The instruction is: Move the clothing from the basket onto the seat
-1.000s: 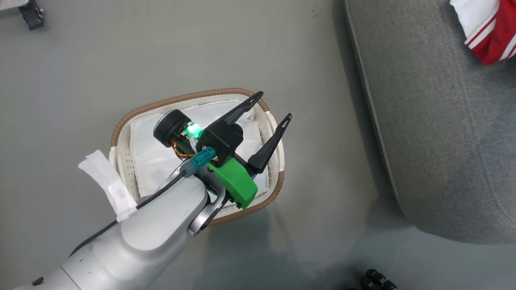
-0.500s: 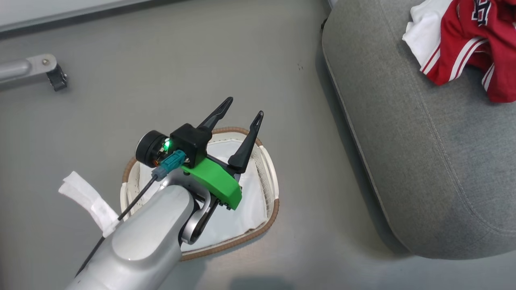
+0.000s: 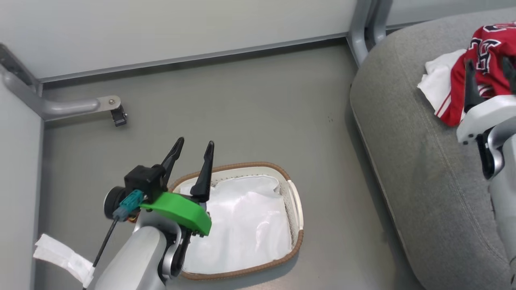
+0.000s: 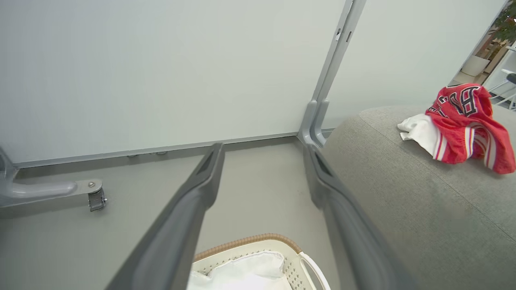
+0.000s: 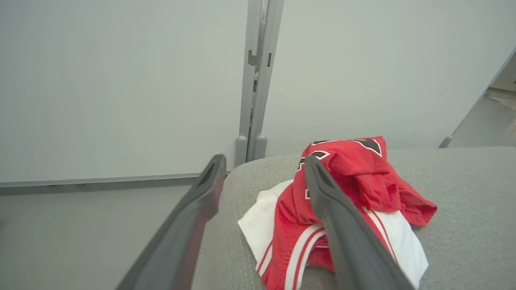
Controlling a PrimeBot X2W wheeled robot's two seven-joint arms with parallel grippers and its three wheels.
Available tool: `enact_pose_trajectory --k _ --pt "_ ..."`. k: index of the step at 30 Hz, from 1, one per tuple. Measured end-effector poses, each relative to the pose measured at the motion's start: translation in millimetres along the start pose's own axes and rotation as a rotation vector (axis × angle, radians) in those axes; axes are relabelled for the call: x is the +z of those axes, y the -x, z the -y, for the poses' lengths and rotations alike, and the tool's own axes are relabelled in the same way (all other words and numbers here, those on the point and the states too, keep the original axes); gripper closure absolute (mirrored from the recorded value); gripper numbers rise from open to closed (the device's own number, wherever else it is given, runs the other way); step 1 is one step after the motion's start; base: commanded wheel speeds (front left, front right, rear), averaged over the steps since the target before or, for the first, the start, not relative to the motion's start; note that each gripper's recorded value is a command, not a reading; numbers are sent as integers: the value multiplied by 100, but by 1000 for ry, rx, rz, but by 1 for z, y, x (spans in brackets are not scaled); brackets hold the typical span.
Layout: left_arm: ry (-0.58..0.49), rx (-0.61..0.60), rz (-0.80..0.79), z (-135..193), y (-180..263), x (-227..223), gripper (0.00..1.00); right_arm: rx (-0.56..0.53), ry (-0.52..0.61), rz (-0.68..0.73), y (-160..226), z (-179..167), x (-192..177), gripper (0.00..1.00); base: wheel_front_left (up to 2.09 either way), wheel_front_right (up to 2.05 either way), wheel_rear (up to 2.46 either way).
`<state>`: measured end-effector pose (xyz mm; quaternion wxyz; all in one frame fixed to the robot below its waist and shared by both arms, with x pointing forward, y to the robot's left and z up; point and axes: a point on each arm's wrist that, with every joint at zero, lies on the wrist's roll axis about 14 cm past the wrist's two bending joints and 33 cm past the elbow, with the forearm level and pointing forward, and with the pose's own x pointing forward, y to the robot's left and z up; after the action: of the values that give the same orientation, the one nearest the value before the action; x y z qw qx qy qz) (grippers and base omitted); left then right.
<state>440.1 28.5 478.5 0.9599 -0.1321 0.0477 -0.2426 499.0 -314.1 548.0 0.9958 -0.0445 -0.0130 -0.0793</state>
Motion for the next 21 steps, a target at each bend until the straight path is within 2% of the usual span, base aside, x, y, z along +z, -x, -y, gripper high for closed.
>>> enact_pose_trajectory --k 3,4,10,16,21 --pt "-3 85 19 -21 20 5 0 58 -27 18 6 -30 0 0 0 0 0" --pt "0 136 28 -32 34 7 0 95 -58 35 12 -51 2 0 0 0 0" --pt "5 262 60 -56 72 11 0 167 -156 22 46 -103 -15 0 0 0 0" --pt "11 357 72 -71 104 8 0 213 -190 23 79 -128 -23 0 0 0 0" --pt "26 399 77 -73 121 4 0 232 -234 13 105 -133 -30 0 0 0 0"
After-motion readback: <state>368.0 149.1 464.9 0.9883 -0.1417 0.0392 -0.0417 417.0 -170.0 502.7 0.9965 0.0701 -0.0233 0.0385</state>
